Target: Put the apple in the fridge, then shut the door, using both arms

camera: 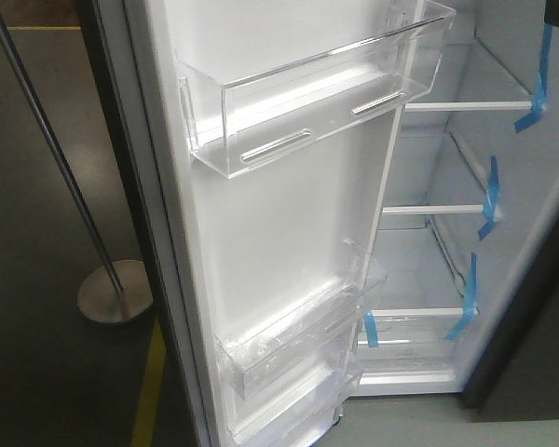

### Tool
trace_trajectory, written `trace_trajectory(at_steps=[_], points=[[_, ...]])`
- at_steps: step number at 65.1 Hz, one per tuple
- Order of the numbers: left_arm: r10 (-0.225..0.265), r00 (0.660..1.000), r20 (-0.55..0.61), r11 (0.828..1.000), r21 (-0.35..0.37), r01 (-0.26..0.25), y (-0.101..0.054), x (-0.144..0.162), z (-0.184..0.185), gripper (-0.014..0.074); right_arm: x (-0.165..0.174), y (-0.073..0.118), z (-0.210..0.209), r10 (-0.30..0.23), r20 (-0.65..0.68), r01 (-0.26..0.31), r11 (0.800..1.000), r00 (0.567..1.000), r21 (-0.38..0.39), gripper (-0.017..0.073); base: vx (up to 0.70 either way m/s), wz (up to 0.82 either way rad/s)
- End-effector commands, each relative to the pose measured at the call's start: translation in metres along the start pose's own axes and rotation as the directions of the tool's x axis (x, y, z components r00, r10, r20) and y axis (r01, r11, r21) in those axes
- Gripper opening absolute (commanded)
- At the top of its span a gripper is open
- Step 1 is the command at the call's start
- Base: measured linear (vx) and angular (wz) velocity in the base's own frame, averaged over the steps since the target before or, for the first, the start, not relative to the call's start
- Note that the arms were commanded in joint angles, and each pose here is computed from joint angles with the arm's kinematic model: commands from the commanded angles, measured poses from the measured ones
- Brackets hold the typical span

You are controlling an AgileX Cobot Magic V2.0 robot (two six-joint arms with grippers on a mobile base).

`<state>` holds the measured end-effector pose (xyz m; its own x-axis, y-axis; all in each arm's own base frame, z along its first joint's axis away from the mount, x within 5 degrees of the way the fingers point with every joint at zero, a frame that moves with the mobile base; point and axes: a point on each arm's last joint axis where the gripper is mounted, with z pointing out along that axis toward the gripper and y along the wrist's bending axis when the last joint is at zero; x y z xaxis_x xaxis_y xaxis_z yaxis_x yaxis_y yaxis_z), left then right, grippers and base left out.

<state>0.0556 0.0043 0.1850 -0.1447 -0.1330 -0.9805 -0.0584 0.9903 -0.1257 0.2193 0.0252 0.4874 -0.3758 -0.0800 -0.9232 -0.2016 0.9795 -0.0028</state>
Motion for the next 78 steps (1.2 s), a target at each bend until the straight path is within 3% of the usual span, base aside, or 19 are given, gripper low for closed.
trace_trajectory(at_steps=[1, 18, 23, 31, 38, 47, 55, 70, 78], points=[[-0.003, 0.995, 0.101, 1.0, 0.031, 0.0, -0.003, -0.013, -0.003, -0.0007, -0.016, 0.0, -0.014, -0.005, 0.13, 0.003, 1.0, 0.992, 0.016, 0.0203, 0.0, 0.0], [-0.003, 0.995, 0.101, 1.0, 0.031, 0.0, -0.003, -0.013, -0.003, -0.0007, -0.019, 0.0, -0.013, -0.001, 0.161, -0.001, 1.0, 0.987, 0.013, 0.0203, 0.0, 0.0], [-0.003, 0.995, 0.101, 1.0, 0.031, 0.0, -0.003, -0.013, -0.003, -0.0007, -0.026, 0.003, -0.014, 0.001, 0.233, 0.005, 1.0, 0.973, -0.022, 0.0203, 0.0, 0.0], [-0.003, 0.995, 0.101, 1.0, 0.031, 0.0, -0.003, -0.013, -0.003, -0.0007, -0.041, 0.014, -0.014, 0.01, 0.344, 0.046, 0.987, 0.939, -0.153, 0.0203, 0.0, 0.0], [-0.003, 0.995, 0.101, 1.0, 0.031, 0.0, -0.003, -0.013, -0.003, -0.0007, -0.057, 0.026, -0.003, 0.025, 0.405, 0.105, 0.95, 0.914, -0.295, 0.0203, 0.0, 0.0], [-0.003, 0.995, 0.101, 1.0, 0.031, 0.0, -0.003, -0.013, -0.003, -0.0007, -0.073, 0.034, 0.027, 0.043, 0.435, 0.17, 0.882, 0.9, -0.44, 0.0205, 0.0, 0.0], [-0.003, 0.995, 0.101, 1.0, 0.031, 0.0, -0.003, -0.013, -0.003, -0.0007, -0.081, 0.035, 0.06, 0.048, 0.418, 0.187, 0.843, 0.907, -0.504, 0.0208, 0.0, 0.0], [-0.003, 0.995, 0.101, 1.0, 0.031, 0.0, -0.003, -0.013, -0.003, -0.0007, -0.079, 0.035, 0.113, 0.004, 0.334, 0.207, 0.778, 0.943, -0.593, 0.0235, 0.0, 0.0], [-0.003, 0.995, 0.101, 1.0, 0.031, 0.0, -0.003, -0.013, -0.003, -0.0007, -0.072, 0.034, 0.133, -0.004, 0.288, 0.189, 0.764, 0.958, -0.616, 0.0285, 0.0, 0.0]])
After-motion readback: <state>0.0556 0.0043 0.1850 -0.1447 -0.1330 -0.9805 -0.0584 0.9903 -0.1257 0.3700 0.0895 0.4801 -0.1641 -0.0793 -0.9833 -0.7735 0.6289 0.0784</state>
